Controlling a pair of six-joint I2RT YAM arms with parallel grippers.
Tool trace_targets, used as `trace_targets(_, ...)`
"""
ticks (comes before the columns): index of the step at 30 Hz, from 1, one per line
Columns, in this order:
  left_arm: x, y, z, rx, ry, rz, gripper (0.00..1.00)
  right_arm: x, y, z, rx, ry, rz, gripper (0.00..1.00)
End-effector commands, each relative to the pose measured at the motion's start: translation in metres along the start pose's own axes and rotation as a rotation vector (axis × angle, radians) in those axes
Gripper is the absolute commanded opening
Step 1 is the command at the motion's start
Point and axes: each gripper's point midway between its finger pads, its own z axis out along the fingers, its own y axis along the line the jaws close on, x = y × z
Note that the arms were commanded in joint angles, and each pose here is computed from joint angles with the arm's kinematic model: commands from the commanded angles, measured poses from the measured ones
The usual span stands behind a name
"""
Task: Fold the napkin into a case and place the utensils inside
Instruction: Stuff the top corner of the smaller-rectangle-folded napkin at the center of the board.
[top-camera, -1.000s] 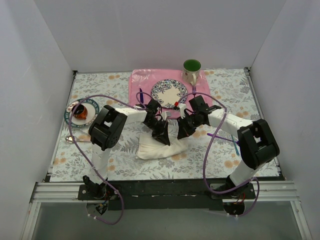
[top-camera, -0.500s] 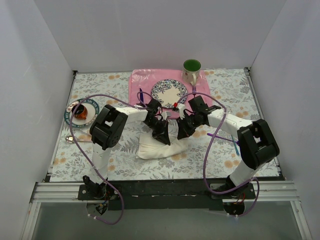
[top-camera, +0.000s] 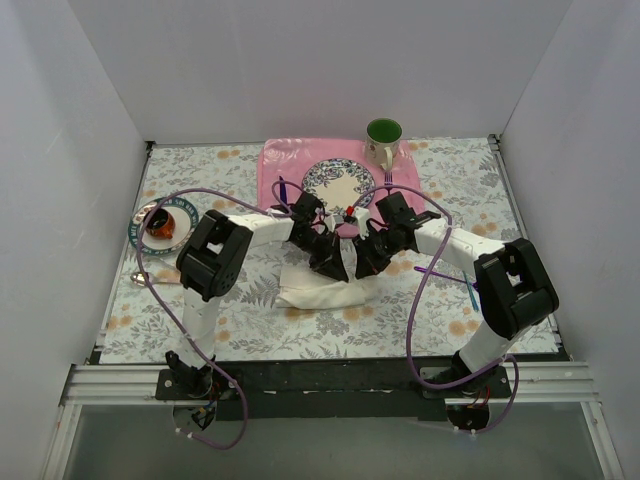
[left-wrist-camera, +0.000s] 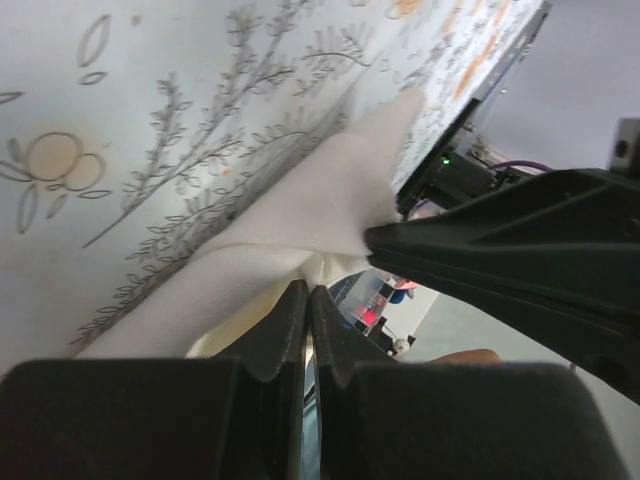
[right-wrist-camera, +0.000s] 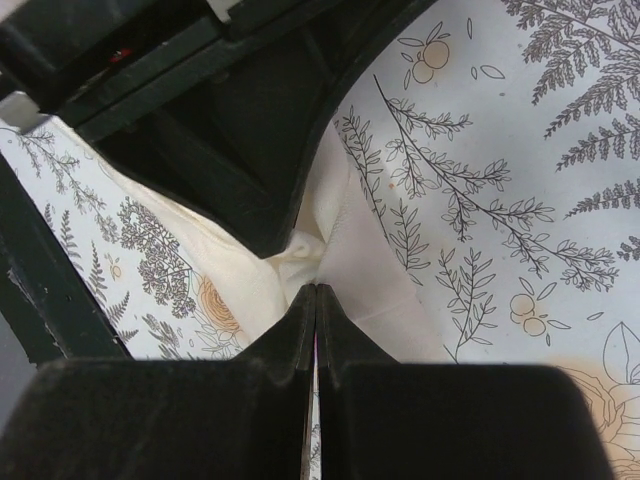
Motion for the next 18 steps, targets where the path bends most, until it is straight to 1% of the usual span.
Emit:
trace_targets(1,0.0,-0.053,-0.027,0.156,-0.043,0.089,0.0,-0.003,0.003,-0.004,0.003,-0.008,-0.03,0.01)
trace_targets(3,0.002,-0.06,-0.032,0.179,-0.053,0.118,0.0,-0.002,0.001,-0.004,0.012,-0.006,-0.028,0.01)
trace_targets(6,0.003,-0.06,-0.031,0.187,-0.056,0.12,0.0,-0.002,0.002,-0.003,0.006,-0.007,-0.022,0.01)
trace_targets(13,-0.007,-0.037,-0.014,0.154,-0.071,0.107,0.0,-0.002,0.007,-0.003,-0.014,-0.012,-0.017,0.01)
trace_targets(18,-0.01,-0.012,0.002,0.124,-0.061,0.044,0.0,-0.002,0.01,-0.003,-0.033,-0.013,-0.012,0.01)
